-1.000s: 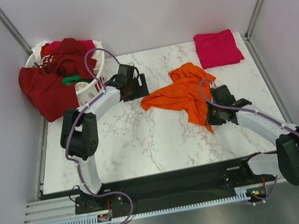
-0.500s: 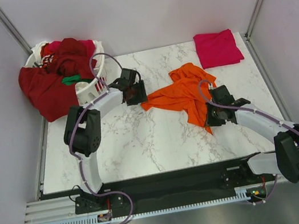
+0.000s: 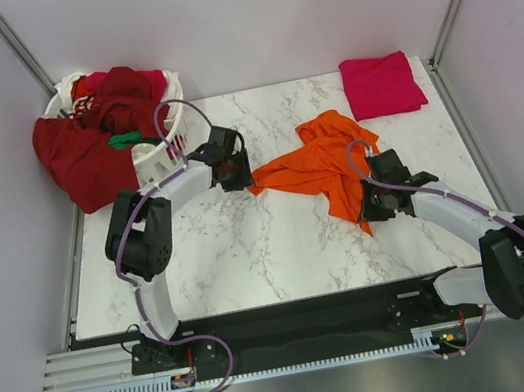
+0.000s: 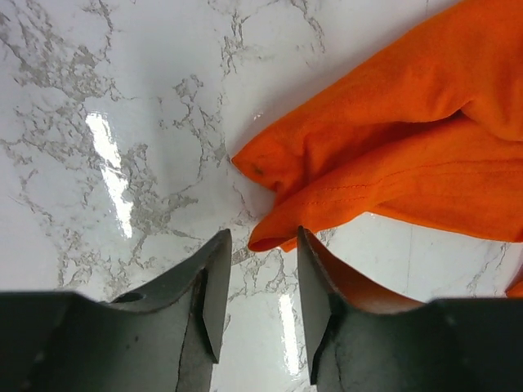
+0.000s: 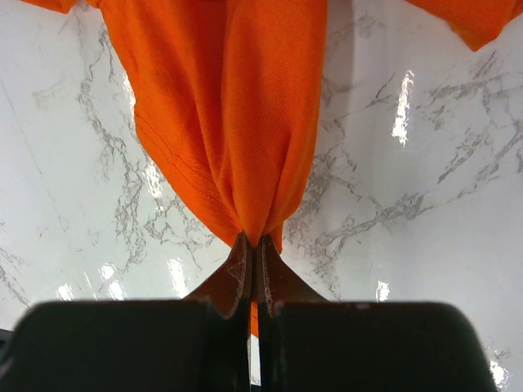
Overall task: Fold and stack the t-shirts
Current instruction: Flatten the tshirt out
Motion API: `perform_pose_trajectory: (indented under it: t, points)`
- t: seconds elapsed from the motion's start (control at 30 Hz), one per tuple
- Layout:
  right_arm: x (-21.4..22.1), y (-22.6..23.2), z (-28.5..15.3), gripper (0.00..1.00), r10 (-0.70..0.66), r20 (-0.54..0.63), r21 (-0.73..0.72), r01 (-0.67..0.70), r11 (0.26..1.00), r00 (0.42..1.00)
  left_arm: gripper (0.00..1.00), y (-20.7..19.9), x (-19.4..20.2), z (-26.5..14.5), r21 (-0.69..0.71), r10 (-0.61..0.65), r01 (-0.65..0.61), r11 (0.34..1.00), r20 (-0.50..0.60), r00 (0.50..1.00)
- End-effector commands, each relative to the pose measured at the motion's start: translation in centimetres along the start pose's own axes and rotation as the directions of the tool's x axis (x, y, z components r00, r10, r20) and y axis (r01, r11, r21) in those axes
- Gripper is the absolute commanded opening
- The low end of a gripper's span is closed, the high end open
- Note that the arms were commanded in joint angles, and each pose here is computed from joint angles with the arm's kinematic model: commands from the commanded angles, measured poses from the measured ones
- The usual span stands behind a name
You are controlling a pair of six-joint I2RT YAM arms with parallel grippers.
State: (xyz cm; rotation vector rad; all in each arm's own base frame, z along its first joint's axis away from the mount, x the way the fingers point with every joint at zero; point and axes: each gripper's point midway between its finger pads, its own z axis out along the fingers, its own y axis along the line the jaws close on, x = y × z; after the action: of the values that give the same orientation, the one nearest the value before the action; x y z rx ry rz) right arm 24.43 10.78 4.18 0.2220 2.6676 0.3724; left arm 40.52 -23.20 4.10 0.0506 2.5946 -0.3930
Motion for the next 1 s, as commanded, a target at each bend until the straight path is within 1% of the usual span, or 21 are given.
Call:
perform_pose_trajectory:
  t: [0.0, 0.1, 0.5, 0.53, 0.57, 0.6, 0.63, 0.8, 0.9, 0.97]
  points:
    - [-1.0, 0.5, -0.1, 0.00, -0.017, 0.025, -0.013, 0.018, 1.000, 1.000, 0.44, -1.5, -1.3, -1.3, 0.061, 0.006, -0.009, 0.998, 0.051, 0.999]
    - [-1.0, 0.5, -0.1, 0.00, -0.018, 0.022, -0.011, 0.019, 1.000, 1.000, 0.41, -1.7, -1.0, -0.9, 0.074, 0.003, -0.006, 0.997, 0.039, 0.999]
    - [-1.0, 0.2, 0.0, 0.00, -0.017, 0.025, 0.004, 0.017, 1.000, 1.000, 0.41, -2.5, -2.3, -0.4, 0.085, 0.006, -0.011, 0.996, 0.058, 0.998]
    - [-1.0, 0.2, 0.0, 0.00, -0.017, 0.025, 0.004, 0.017, 1.000, 1.000, 0.39, -3.3, -2.4, -0.6, 0.127, 0.046, -0.052, 0.991, 0.053, 0.998]
    - [-1.1, 0.2, 0.0, 0.00, -0.017, 0.027, 0.002, 0.017, 1.000, 0.999, 0.07, -3.3, -2.7, -0.5, 0.127, 0.049, -0.056, 0.990, 0.058, 0.997]
    - [-1.1, 0.2, 0.0, 0.00, -0.017, 0.027, 0.005, 0.017, 1.000, 0.999, 0.04, -3.3, -2.7, -0.4, 0.127, 0.057, -0.064, 0.990, 0.060, 0.997]
    - [-1.1, 0.2, 0.0, 0.00, -0.018, 0.027, 0.005, 0.018, 1.000, 0.999, 0.02, -3.4, -3.1, -0.5, 0.129, 0.058, -0.067, 0.989, 0.067, 0.996]
    - [-1.1, 0.1, 0.0, 0.00, -0.015, 0.029, 0.010, 0.015, 1.000, 0.999, 0.02, -4.4, -4.0, -1.5, 0.165, 0.076, -0.091, 0.982, 0.092, 0.993]
    - [-1.7, 0.5, -0.6, 0.00, -0.013, 0.042, 0.004, 0.013, 1.000, 0.999, 0.02, -5.1, -5.4, -3.9, 0.179, 0.069, -0.094, 0.979, 0.144, 0.987]
    - [-3.2, 1.4, -1.9, 0.00, -0.014, 0.070, -0.008, 0.014, 1.000, 0.997, 0.02, -6.1, -7.2, -7.5, 0.204, 0.056, -0.101, 0.974, 0.216, 0.975]
